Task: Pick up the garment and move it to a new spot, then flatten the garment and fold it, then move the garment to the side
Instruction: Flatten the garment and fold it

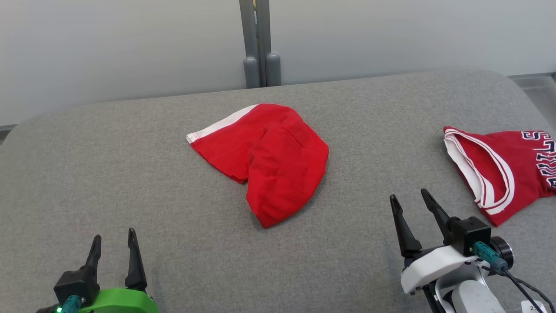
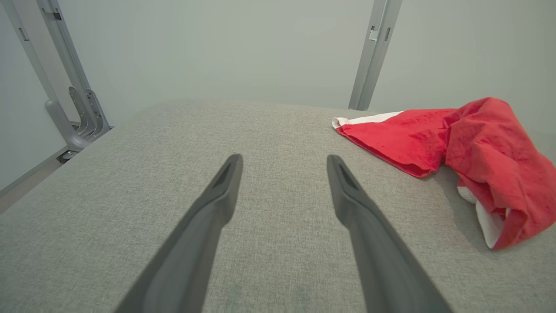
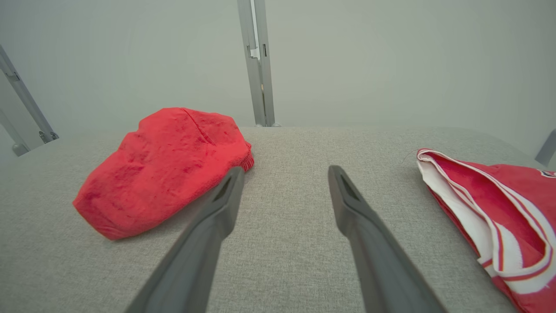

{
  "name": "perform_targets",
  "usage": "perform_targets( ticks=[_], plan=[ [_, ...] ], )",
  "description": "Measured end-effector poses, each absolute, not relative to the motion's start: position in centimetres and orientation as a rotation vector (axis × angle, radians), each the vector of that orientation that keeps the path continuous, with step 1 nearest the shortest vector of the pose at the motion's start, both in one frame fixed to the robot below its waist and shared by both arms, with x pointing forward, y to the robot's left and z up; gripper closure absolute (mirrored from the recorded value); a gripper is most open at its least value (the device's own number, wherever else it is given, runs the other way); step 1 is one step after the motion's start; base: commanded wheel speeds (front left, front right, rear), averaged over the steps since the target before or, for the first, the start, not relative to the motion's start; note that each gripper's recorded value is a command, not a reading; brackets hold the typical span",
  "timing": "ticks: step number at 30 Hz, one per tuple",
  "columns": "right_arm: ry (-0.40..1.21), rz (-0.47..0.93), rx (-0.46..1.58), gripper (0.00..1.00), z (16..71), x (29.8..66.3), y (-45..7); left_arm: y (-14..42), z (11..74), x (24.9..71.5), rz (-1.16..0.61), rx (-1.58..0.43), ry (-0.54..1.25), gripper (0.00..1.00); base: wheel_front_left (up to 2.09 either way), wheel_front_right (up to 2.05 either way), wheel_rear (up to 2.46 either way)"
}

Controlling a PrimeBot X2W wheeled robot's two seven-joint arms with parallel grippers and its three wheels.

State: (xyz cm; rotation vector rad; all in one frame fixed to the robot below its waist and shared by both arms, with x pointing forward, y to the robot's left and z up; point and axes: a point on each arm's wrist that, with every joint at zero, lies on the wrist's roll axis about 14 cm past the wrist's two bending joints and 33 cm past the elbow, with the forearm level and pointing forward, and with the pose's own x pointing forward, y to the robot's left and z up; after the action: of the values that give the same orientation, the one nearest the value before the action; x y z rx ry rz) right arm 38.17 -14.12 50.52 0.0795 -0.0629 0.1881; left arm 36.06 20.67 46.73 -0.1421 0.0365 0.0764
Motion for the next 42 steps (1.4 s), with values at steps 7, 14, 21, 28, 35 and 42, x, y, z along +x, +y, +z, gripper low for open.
perform_targets(
  ticks=[7,14,21,28,35,42],
  plan=[
    [-0.044,0.215,0.074,0.00,49.9,38.2,-13.3,20.4,46.5,35.8,0.071,-0.145,0.043,0.00,0.00,0.00,0.00],
    [0.002,0.394,0.088,0.00,48.9,39.0,-7.5,19.7,46.2,36.2,0.052,-0.157,0.055,0.00,0.00,0.00,0.00],
    [0.022,0.608,0.040,0.00,48.8,41.1,-1.0,19.4,46.5,37.1,0.051,-0.179,0.045,0.00,0.00,0.00,0.00],
    [0.055,0.787,-0.034,0.00,47.3,42.1,4.3,20.3,46.1,36.8,0.095,-0.190,0.059,0.00,0.00,0.00,0.00],
    [0.167,0.877,-0.135,0.00,42.5,42.2,6.5,22.4,45.6,36.4,0.165,-0.187,0.074,0.00,0.00,0.00,0.00],
    [0.203,0.910,-0.157,1.00,41.0,43.4,8.1,23.3,44.5,35.7,0.214,-0.191,0.109,0.00,0.00,0.00,0.00]
  ],
)
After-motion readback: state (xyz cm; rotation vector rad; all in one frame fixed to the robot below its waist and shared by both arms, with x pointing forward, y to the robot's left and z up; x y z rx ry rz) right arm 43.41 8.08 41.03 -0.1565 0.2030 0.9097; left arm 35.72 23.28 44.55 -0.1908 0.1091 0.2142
